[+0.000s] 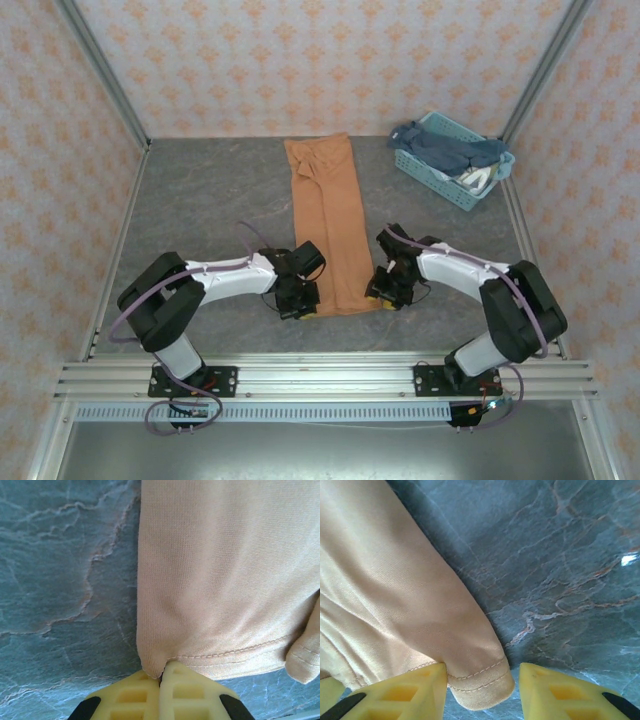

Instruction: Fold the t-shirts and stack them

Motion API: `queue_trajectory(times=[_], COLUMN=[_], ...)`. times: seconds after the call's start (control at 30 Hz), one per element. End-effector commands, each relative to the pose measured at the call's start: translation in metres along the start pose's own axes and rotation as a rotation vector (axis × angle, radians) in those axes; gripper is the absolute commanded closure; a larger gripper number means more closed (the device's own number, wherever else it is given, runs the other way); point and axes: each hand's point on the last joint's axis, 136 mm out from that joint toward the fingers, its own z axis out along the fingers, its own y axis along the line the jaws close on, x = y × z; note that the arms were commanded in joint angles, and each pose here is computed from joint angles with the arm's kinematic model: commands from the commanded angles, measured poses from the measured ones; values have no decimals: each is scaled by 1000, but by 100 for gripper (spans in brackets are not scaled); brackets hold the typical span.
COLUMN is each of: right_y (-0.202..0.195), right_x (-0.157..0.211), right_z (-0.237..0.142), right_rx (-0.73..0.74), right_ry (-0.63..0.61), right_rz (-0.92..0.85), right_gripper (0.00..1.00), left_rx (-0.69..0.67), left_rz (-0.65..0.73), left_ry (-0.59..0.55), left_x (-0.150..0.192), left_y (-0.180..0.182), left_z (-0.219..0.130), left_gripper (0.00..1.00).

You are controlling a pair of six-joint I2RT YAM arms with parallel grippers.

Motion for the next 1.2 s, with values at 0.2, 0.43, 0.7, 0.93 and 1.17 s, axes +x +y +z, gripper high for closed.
queue_trajectory(times=[0.2,0.43,0.7,0.93,1.17], right_y=[-4,0,-8,-25,-18], right_x=[-4,-10,16,61,73], right_z=[12,14,2,1,-16], right_rx=[45,38,87,139,87], right_ry=[5,-8,35,102,63], right_rz=[34,46,3,-30,-5], right_gripper=[68,94,100,100,100], left_rx=[-79,-89,-107,-78,6], left_rz=[0,9,60,95,61], left_ry=[14,0,23,57,-53], left_x=[6,4,19,56,57], left_y=[22,24,39,58,55], left_z=[8,4,-3,3,-18], left_gripper=[100,100,100,100,100])
